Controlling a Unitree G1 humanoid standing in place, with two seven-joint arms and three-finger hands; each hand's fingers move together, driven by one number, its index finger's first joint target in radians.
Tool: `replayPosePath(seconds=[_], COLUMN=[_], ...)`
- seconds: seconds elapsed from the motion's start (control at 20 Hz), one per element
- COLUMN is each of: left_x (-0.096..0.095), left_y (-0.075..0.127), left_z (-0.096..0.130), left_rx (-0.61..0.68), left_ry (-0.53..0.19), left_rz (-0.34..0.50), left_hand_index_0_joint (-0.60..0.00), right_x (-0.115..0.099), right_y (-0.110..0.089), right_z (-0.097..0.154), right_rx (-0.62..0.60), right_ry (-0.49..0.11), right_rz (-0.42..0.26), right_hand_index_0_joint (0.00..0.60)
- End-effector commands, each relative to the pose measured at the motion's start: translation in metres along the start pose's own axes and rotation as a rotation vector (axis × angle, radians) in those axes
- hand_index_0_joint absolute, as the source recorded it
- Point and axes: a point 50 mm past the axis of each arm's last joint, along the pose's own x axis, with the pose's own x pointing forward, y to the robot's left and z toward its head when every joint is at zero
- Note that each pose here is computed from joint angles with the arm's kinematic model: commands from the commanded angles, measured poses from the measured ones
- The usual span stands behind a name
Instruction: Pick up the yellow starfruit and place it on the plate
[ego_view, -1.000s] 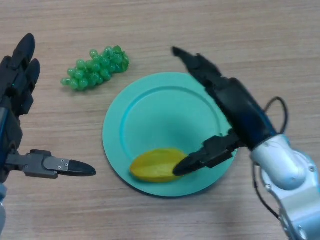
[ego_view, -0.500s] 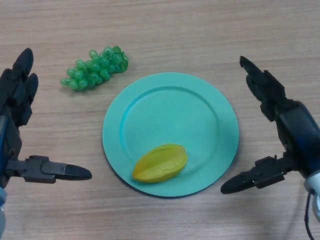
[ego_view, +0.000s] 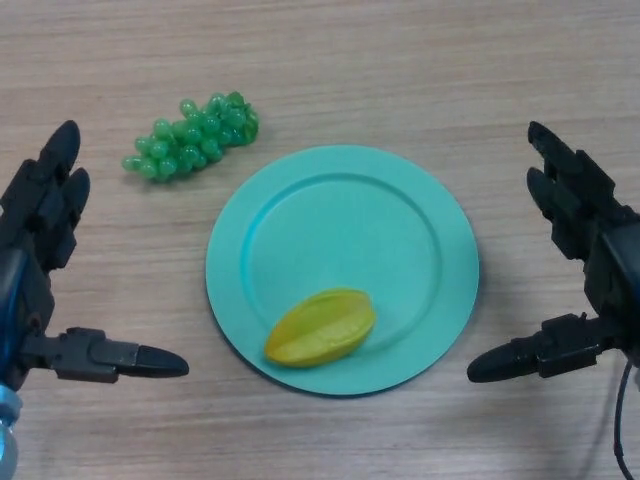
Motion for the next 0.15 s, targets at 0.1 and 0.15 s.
replayPosePath(seconds=[0.1,0.15], left_x=[0.0009,0.0008], left_y=[0.0051,0.0011], left_z=[0.0299,0.0264], left_rx=[0.035,0.063], left_ry=[-0.142,-0.122], left_rz=[-0.016,-0.046], left_hand_index_0_joint=[0.0,0.0], right_x=[0.0013,0.0], right_y=[-0.0125,-0.0137], right_z=[0.029,0.0281], right_rx=[-0.091,-0.103], right_ry=[-0.182,-0.178], right_rz=[-0.072,-0.078], right_hand_index_0_joint=[0.0,0.0])
